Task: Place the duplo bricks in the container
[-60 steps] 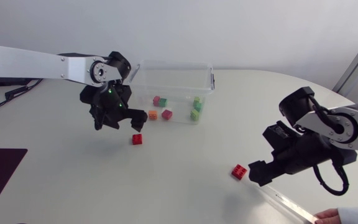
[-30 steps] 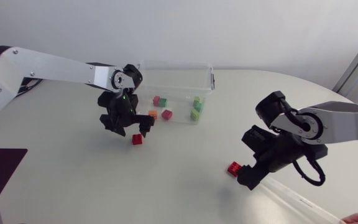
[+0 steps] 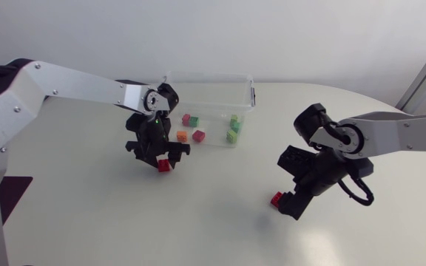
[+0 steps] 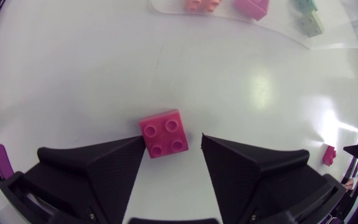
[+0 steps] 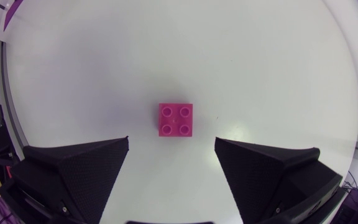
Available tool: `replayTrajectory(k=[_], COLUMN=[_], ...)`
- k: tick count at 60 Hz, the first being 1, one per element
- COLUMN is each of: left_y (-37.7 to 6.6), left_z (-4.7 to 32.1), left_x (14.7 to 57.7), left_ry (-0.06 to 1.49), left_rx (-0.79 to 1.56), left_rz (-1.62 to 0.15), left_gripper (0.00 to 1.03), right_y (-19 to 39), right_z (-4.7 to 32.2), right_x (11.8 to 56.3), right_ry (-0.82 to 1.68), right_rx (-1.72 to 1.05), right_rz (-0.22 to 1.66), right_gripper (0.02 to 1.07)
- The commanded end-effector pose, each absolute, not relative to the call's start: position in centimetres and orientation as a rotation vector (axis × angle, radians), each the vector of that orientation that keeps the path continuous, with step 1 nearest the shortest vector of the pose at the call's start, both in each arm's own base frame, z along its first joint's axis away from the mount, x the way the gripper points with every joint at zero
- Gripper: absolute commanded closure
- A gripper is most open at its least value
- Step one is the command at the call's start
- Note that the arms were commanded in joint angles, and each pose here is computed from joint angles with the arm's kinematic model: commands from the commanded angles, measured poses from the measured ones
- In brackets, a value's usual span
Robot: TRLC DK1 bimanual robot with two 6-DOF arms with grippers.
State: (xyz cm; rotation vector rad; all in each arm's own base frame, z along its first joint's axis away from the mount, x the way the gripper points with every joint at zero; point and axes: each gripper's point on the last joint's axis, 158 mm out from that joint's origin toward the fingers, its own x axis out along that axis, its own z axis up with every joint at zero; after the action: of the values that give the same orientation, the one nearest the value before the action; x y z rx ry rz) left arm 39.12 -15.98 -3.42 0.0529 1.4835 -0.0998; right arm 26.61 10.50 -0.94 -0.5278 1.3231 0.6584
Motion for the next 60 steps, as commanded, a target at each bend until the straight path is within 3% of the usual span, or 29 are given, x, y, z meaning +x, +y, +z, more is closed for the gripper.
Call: replayTrajectory(k=[1, 14, 30, 37, 46, 51, 53, 60], left_y=[-16.2, -16.2, -16.5, -16.7, -17.3, -17.5, -17.6, -18.0], left_z=[-4.3, -3.1, 2.4, 6.0, 10.6, 12.7, 13.3, 15.3], left_x=[39.0, 40.0, 41.7, 42.6, 44.5, 45.4, 45.7, 46.6], left_ry=[1.506, 1.421, 1.254, 1.155, 0.984, 0.909, 0.891, 0.830], left_rx=[0.037, 0.002, -0.024, -0.041, -0.063, -0.070, -0.075, -0.087], left_rz=[-0.067, -0.083, -0.137, -0.161, -0.206, -0.225, -0.227, -0.240], left_gripper=[0.57, 0.79, 0.81, 0.81, 0.81, 0.81, 0.81, 0.81], right_y=[10.7, 11.0, 11.2, 11.5, 11.6, 11.5, 11.5, 11.1], right_z=[-1.4, -2.4, -3.8, -4.1, -4.6, -4.8, -4.6, -3.7], right_x=[27.1, 28.0, 28.7, 28.7, 28.6, 28.3, 28.5, 28.9], right_ry=[1.327, 1.320, 1.321, 1.314, 1.306, 1.317, 1.308, 1.290], right_rx=[-0.553, -0.553, -0.543, -0.529, -0.522, -0.521, -0.510, -0.492], right_rz=[0.690, 0.691, 0.686, 0.693, 0.697, 0.698, 0.691, 0.669], right_gripper=[0.07, 0.12, 0.17, 0.36, 0.71, 0.76, 0.85, 0.86])
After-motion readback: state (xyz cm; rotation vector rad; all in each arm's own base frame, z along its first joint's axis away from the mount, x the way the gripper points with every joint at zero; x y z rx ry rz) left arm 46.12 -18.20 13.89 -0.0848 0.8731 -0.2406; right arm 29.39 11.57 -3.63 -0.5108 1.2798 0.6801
